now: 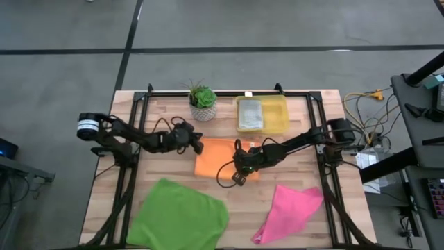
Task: Fold microfiber towels
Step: Fold the orange microfiber cloth
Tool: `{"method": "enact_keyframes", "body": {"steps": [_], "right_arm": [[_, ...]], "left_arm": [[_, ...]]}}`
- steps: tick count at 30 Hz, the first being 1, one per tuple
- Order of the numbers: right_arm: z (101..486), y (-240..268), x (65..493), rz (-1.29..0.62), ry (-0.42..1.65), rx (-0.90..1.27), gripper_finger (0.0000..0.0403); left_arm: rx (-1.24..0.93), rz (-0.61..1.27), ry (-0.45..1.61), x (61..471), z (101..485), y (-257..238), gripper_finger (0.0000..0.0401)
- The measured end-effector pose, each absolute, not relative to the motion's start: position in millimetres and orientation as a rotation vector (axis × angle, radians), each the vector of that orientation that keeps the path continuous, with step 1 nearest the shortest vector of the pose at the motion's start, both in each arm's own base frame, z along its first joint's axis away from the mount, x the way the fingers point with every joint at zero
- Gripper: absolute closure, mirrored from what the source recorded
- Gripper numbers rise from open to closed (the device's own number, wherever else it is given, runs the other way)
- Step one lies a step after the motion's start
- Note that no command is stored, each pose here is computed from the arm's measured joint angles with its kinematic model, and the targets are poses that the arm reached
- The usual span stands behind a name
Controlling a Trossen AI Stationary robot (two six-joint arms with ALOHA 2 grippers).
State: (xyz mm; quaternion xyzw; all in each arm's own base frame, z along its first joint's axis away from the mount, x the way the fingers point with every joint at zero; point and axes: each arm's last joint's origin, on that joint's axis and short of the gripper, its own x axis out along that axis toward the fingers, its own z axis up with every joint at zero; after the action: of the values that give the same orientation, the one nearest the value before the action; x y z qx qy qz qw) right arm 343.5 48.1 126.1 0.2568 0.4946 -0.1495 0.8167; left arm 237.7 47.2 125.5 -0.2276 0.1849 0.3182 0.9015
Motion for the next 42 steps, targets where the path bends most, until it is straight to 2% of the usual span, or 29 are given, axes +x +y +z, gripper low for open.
{"method": "enact_keyframes", "body": {"steps": [2, 8, 11, 15, 19, 29, 35, 42], "right_arm": [[134, 48, 340, -0.324, 1.038, 0.524, 0.0394], [165, 48, 337, -0.244, 0.942, 0.431, 0.0394], [167, 50, 333, -0.228, 0.958, 0.405, 0.0394], [168, 49, 328, -0.241, 0.992, 0.400, 0.0394], [167, 50, 328, -0.248, 0.997, 0.404, 0.0394], [163, 37, 324, -0.448, 0.958, 0.361, 0.0394], [153, 21, 324, -0.494, 0.995, 0.416, 0.0394], [128, 4, 329, -0.497, 1.088, 0.462, 0.0394]], "left_arm": [[-0.463, 0.570, 0.373, 238, 134, 45, 0.0401], [-0.372, 0.129, 0.422, 238, 147, 22, 0.0401], [-0.424, 0.052, 0.451, 237, 145, 10, 0.0401], [-0.489, 0.096, 0.444, 238, 146, -1, 0.0401], [-0.466, 0.187, 0.396, 242, 153, -10, 0.0401], [-0.320, 0.449, 0.730, 265, 151, -6, 0.0401], [-0.323, 0.374, 0.865, 286, 135, -15, 0.0401], [-0.266, 0.262, 0.975, 298, 123, -52, 0.0401]]}}
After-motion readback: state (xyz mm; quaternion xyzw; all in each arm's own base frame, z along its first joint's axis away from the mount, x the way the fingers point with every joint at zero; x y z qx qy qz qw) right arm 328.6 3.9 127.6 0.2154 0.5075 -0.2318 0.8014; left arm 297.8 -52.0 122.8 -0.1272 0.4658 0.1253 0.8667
